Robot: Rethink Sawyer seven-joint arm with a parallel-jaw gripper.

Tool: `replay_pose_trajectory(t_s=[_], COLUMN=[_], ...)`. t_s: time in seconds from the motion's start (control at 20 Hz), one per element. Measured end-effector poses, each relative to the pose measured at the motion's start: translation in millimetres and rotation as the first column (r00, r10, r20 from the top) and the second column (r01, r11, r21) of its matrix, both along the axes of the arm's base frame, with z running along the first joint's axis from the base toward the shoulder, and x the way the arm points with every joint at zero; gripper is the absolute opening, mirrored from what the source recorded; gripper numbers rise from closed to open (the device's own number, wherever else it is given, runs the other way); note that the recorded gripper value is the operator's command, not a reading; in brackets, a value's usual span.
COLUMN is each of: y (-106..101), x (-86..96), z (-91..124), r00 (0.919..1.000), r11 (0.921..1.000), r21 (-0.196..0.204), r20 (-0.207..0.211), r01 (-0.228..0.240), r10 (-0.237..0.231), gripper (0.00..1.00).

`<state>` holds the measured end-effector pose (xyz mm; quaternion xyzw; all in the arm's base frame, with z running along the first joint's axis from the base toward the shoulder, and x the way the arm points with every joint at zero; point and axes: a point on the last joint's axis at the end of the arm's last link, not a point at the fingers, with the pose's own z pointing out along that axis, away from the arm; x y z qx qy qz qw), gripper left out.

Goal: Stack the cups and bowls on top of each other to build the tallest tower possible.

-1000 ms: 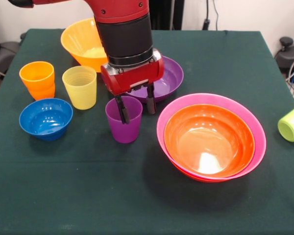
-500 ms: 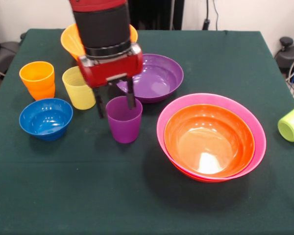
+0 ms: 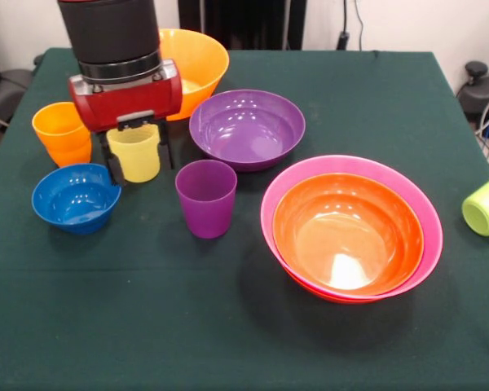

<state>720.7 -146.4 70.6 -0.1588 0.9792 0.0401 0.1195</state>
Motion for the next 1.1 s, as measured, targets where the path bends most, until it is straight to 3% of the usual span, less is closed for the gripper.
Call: replay_pose_trajectory(t_s=[0.55,1.1], y=[-0.8,10.3], x=[-3.7,-14.9], z=[-8.3,-7.2], r00=[1.0,0.9993], r11=[1.0,0.9996], r21=[0.008,0.002], r20=[-0.01,-0.025], r01=[0.002,-0.029], r10=[-0.002,0.029], gripper=[1.0,1.0])
